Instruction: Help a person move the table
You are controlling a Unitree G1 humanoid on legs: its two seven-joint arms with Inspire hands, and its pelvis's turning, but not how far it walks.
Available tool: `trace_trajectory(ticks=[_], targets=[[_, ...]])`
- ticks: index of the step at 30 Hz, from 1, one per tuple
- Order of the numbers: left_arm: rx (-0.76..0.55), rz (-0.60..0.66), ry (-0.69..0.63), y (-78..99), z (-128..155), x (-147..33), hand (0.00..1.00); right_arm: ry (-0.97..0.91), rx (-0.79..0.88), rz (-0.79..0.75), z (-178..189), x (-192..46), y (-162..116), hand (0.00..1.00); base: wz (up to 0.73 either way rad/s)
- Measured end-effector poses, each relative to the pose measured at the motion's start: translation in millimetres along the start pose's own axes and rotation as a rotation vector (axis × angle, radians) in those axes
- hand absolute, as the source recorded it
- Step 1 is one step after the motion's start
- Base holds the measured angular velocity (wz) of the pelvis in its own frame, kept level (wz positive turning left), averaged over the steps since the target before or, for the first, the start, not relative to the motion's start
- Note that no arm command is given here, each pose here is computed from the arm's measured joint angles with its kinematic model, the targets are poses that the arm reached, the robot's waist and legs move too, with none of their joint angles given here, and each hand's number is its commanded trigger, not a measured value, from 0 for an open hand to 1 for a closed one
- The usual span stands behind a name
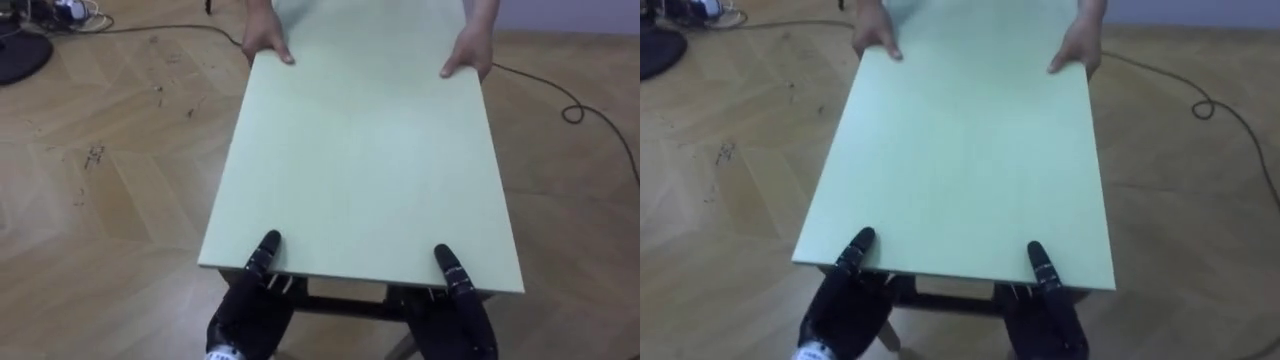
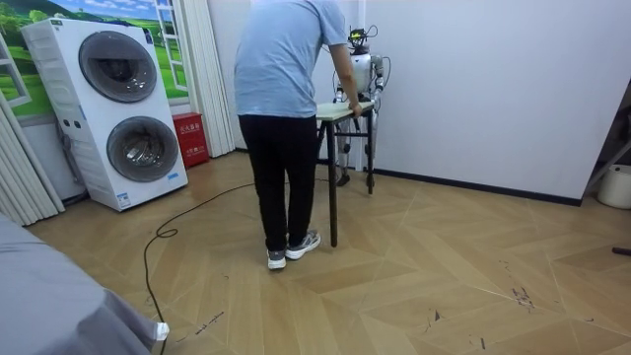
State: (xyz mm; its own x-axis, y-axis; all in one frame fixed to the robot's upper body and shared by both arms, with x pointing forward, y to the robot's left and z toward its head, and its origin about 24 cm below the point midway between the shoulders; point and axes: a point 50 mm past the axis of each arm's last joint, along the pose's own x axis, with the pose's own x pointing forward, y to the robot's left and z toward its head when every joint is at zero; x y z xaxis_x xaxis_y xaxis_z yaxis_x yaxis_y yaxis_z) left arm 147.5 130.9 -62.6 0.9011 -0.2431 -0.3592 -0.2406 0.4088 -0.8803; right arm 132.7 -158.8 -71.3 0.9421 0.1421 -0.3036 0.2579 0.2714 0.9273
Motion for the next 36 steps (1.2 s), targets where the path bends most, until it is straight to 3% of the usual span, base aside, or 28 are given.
trace_trajectory(ticks=[21, 36], targets=[[0.004, -0.039, -0.022, 7.3, 4, -12.7, 1.0, 0.014, -0.068, 0.032, 0, 6, 5, 1.0, 0.1], [-0.02, -0.066, -0.047, 1.5, 7, -9.2, 1.0, 0.026, -0.089, 0.081, 6, 20, 17, 1.0, 0.53]])
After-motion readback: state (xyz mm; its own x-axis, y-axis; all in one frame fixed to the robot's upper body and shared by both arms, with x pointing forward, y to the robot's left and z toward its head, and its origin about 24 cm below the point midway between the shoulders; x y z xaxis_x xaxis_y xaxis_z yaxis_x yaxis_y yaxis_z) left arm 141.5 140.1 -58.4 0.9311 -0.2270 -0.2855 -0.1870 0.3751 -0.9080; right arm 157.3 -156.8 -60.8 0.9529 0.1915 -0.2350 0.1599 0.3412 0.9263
